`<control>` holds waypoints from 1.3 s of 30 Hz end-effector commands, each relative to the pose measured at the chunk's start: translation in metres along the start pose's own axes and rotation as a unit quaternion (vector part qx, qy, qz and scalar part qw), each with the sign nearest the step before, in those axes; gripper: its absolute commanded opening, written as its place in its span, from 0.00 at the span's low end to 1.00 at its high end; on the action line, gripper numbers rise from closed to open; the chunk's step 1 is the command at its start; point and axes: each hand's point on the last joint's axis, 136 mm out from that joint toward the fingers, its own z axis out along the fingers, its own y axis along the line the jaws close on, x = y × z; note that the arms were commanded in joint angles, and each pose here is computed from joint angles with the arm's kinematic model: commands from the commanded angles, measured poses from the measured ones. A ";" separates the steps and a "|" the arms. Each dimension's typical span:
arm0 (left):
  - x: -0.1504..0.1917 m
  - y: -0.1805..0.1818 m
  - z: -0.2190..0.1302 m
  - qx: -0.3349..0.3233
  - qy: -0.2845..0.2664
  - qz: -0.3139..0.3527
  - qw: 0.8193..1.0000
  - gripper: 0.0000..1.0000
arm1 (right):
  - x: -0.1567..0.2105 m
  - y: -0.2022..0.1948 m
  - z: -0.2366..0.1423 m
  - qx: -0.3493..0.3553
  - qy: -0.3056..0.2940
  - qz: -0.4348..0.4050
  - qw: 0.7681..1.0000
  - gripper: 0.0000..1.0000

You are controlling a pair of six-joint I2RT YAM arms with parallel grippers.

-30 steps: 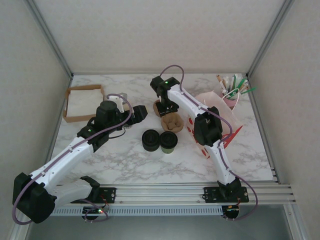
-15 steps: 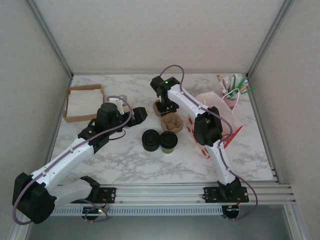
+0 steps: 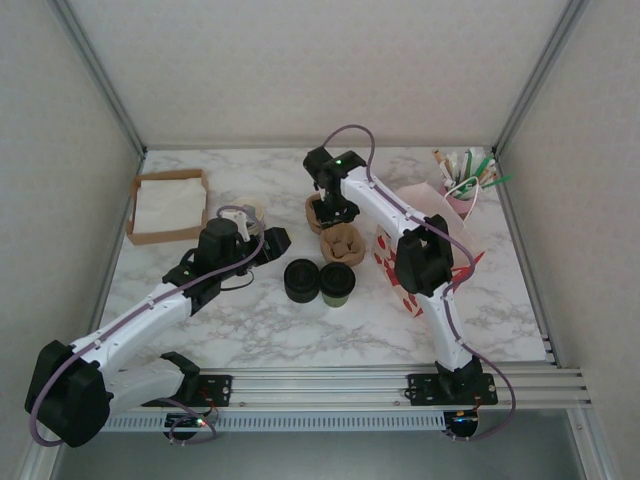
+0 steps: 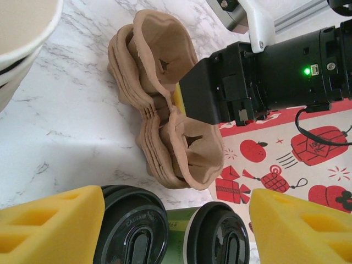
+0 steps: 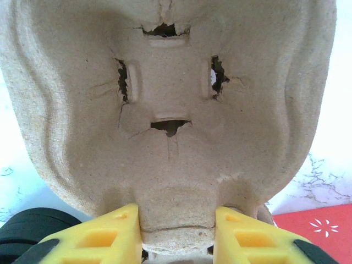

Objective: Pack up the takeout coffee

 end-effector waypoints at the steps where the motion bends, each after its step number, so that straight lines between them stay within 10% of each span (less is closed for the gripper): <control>1: -0.003 -0.004 0.001 0.016 -0.005 -0.006 1.000 0.69 | 0.002 0.000 -0.017 -0.014 -0.011 0.001 1.000 0.32; 39: -0.086 -0.094 -0.074 0.063 -0.133 0.093 0.985 0.78 | 0.003 0.047 -0.193 -0.200 -0.204 -0.023 0.958 0.32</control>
